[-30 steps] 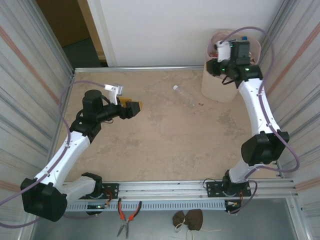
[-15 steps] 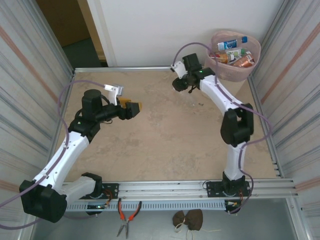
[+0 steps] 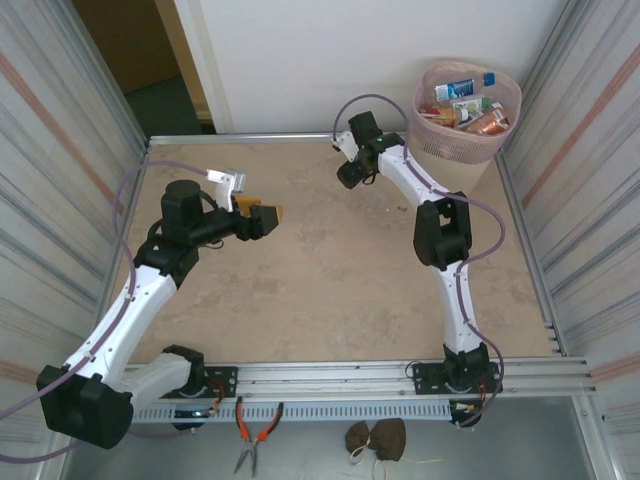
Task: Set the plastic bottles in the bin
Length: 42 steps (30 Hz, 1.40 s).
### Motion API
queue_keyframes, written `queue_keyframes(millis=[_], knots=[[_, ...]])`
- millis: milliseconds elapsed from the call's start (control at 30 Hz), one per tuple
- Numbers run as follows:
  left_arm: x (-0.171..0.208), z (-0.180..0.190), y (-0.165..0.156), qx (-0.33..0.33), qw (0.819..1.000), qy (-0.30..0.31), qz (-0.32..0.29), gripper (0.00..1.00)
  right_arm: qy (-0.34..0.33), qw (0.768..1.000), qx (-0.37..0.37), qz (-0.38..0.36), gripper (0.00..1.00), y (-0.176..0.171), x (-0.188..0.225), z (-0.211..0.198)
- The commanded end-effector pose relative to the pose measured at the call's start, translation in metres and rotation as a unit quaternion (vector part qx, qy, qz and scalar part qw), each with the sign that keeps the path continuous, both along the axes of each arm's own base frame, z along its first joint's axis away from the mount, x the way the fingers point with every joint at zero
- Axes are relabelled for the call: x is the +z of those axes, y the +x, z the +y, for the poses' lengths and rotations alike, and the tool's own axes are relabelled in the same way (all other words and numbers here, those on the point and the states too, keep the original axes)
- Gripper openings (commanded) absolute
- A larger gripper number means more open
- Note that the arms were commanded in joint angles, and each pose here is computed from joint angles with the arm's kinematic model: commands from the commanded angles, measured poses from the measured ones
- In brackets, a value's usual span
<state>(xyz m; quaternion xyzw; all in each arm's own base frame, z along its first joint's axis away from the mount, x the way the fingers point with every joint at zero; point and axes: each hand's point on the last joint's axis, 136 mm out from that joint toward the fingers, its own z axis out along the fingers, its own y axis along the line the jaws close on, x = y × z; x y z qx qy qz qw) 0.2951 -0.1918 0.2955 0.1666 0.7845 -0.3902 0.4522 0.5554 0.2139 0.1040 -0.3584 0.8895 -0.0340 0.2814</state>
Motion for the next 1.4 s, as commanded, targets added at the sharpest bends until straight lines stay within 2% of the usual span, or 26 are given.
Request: queue_keyframes(millis=[0, 333, 500, 700, 1033, 1367], knots=[[0.005, 0.003, 0.000, 0.006, 1.000, -0.003, -0.007, 0.84, -0.013, 0.999, -0.001, 0.034, 0.75, -0.004, -0.020, -0.008], [0.003, 0.004, 0.000, 0.008, 1.000, -0.002, -0.005, 0.84, -0.013, 0.996, -0.010, 0.090, 0.73, -0.012, -0.062, -0.013], [0.004, 0.004, 0.000, 0.008, 1.000, -0.002, -0.005, 0.84, -0.010, 0.995, -0.018, 0.097, 0.63, -0.015, -0.061, -0.014], [0.005, 0.004, -0.001, 0.009, 1.000, -0.003, -0.008, 0.84, 0.008, 0.996, -0.022, 0.089, 0.55, -0.019, -0.039, -0.008], [0.007, 0.005, -0.003, 0.010, 1.000, -0.005, -0.012, 0.84, 0.097, 0.993, -0.011, 0.058, 0.51, -0.034, 0.043, 0.018], [0.009, 0.004, -0.006, 0.005, 1.000, -0.010, -0.016, 0.84, 0.237, 0.971, 0.018, -0.019, 0.50, -0.058, 0.176, 0.038]])
